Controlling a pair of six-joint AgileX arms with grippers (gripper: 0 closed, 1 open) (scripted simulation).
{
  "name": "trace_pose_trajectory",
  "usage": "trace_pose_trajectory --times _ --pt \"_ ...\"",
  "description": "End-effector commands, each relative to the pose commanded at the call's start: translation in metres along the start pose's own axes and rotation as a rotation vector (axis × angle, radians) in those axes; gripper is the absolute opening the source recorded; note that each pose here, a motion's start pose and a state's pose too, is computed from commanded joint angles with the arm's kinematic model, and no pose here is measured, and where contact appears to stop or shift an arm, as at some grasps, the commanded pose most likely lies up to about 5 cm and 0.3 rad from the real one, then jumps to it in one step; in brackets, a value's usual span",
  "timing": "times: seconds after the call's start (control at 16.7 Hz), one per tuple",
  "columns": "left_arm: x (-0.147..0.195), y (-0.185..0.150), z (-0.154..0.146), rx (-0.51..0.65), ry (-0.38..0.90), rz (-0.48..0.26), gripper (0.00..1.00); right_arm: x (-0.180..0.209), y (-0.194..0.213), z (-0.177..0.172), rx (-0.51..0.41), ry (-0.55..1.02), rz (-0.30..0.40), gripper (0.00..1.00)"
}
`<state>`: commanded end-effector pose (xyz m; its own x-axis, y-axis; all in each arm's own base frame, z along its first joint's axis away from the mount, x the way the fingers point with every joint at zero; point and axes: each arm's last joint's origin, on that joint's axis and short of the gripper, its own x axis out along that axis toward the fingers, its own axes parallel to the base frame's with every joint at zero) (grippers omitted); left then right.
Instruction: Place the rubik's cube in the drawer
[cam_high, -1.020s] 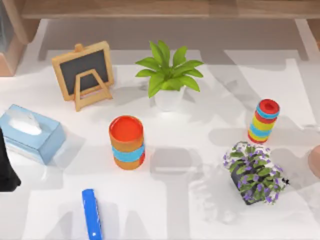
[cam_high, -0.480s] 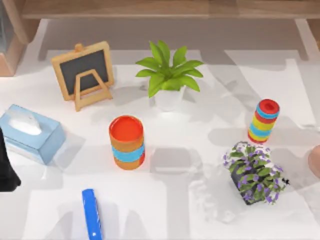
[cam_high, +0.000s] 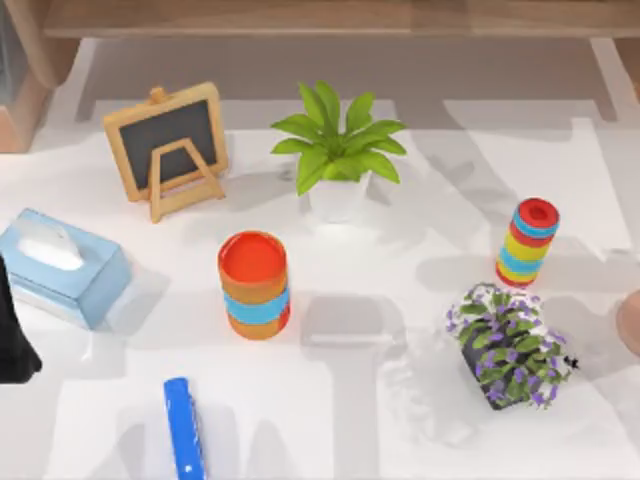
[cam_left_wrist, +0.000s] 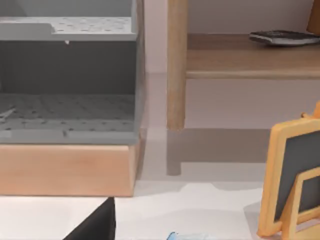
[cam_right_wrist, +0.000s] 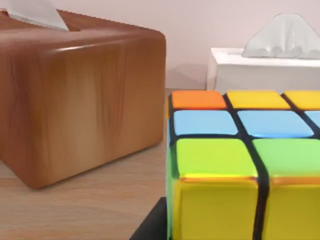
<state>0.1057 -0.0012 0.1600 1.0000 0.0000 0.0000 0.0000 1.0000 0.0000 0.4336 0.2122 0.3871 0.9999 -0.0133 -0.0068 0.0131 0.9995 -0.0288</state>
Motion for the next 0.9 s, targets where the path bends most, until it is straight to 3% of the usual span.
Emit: trace_pose_trajectory --times 0.66,0.9 --pt "0.0 0.0 0.0 0.0 0.0 0.0 1.0 -0.005 -0.008 0.012 0.029 -0.006 0.013 0.0" --pt "0.0 0.0 0.0 0.0 0.0 0.0 1.0 -0.014 -0.034 0.046 0.0 0.002 0.041 0.0"
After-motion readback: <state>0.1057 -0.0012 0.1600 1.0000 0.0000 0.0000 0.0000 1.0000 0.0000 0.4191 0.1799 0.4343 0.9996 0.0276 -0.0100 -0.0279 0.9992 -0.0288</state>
